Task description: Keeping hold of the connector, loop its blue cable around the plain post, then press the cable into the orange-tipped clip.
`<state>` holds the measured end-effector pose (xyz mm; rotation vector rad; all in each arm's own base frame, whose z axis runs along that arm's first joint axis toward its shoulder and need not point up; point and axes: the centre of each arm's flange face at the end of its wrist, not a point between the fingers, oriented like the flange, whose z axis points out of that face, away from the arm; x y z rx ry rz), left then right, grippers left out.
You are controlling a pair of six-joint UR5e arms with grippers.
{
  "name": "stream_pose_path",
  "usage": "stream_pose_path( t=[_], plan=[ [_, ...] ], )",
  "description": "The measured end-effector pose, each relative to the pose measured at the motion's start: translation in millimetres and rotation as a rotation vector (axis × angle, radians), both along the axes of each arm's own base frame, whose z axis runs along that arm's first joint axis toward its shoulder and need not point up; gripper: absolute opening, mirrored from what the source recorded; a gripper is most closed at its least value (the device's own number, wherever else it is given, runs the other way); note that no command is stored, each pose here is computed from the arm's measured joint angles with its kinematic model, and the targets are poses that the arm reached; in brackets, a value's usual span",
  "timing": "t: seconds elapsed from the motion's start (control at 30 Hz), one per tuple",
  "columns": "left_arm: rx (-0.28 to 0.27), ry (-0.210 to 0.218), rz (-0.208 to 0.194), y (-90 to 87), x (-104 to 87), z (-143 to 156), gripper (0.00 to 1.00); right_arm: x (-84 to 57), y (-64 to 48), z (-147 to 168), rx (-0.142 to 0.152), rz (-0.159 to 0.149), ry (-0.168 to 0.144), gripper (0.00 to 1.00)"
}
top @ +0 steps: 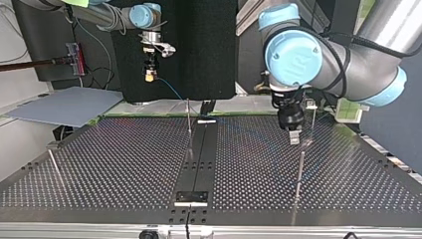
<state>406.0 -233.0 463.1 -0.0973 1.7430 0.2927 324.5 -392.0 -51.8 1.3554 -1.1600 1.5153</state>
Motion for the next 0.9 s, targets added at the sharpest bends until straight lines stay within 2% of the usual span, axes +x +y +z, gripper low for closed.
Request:
stream_pose_path(
  t=[0.27, 0.5, 0.9],
  plan=[
    [-0.007, 0.002, 0.023, 7.4, 3.2, 0, 1.00, 0.1, 0.0, 0, 0.000, 0.001, 0.000, 0.00],
    [0.003, 0.014, 0.072, 14.0, 1.0, -1, 1.00, -0.6, -0.8, 0, -0.001, -0.001, -0.001, 0.00],
    [-0.006, 0.012, 0.087, 16.1, 0.9, -1, 1.00, -1.9, -2.0, 0, -0.003, -0.006, -0.001, 0.00]
  ],
)
